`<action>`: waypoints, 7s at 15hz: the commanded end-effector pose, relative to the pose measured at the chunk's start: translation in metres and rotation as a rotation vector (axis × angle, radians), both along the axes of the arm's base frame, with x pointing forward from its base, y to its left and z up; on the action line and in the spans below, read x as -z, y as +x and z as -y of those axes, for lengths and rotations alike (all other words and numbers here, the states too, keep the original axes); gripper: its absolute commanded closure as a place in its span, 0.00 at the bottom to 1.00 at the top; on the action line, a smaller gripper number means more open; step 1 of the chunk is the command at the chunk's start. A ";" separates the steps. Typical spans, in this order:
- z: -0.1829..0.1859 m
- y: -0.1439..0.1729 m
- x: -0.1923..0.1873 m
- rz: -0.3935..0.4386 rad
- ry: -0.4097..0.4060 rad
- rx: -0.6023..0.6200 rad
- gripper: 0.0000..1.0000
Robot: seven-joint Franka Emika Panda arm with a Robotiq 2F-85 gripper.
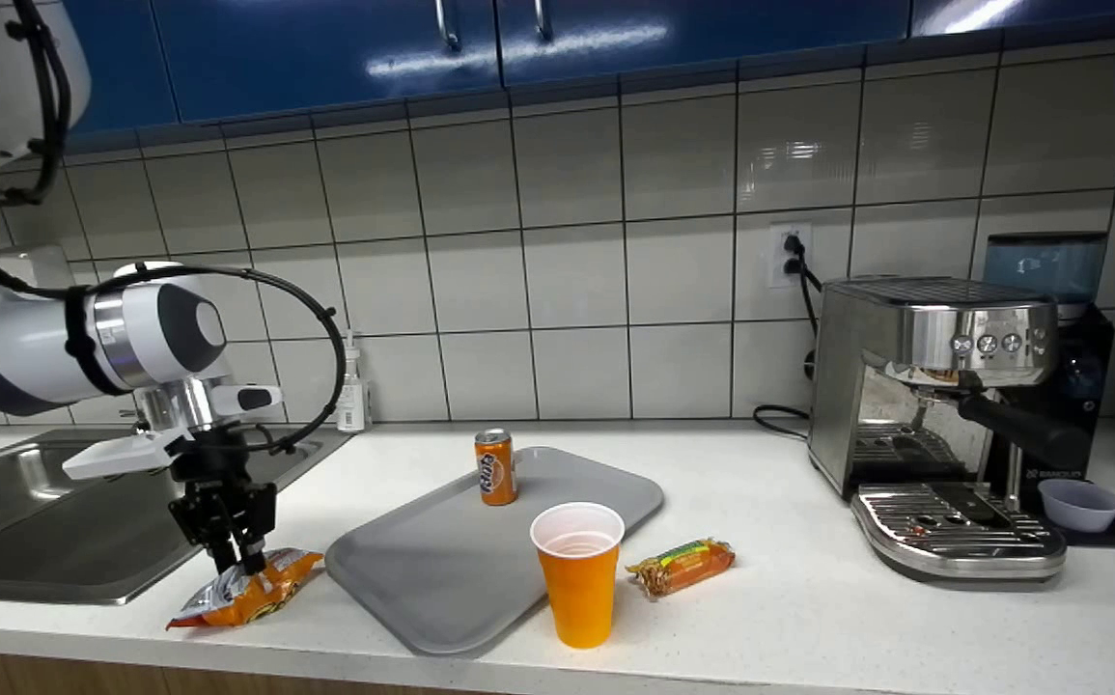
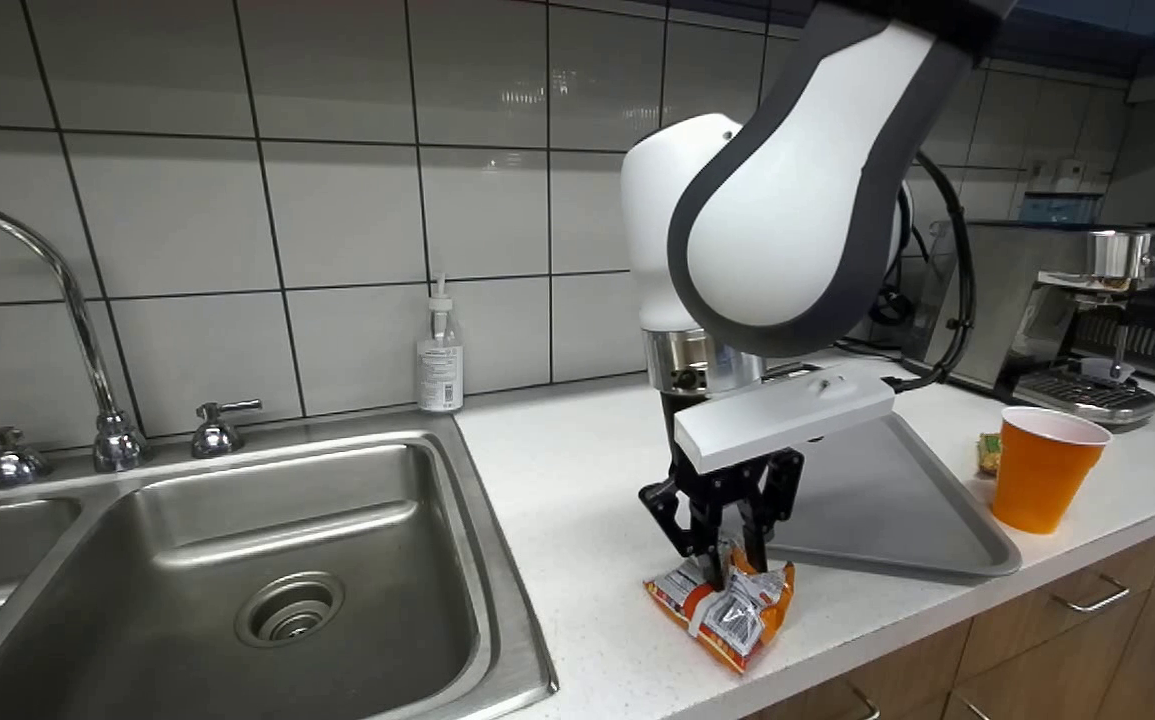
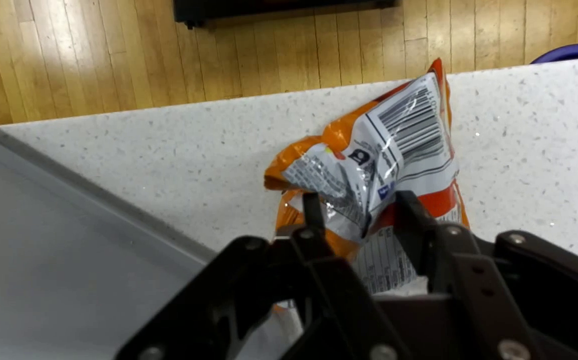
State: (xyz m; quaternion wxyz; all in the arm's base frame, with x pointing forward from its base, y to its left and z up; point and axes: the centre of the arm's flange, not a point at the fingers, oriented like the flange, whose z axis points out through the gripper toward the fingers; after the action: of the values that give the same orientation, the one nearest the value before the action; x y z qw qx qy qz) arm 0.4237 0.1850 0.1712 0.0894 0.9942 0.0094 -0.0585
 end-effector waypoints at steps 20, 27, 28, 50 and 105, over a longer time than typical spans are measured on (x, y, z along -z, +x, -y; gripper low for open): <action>-0.011 0.019 -0.058 0.137 0.003 0.033 1.00; 0.012 0.044 -0.064 0.182 -0.021 0.131 1.00; 0.017 0.048 -0.065 0.187 -0.026 0.148 1.00; 0.095 0.118 -0.016 0.173 -0.147 0.465 0.72; 0.343 -0.025 -0.123 0.294 -0.231 0.993 0.00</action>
State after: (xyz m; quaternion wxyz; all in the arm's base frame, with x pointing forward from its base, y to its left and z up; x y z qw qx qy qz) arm 0.4058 -0.1453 0.2886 0.1489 0.8709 -0.4669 0.0377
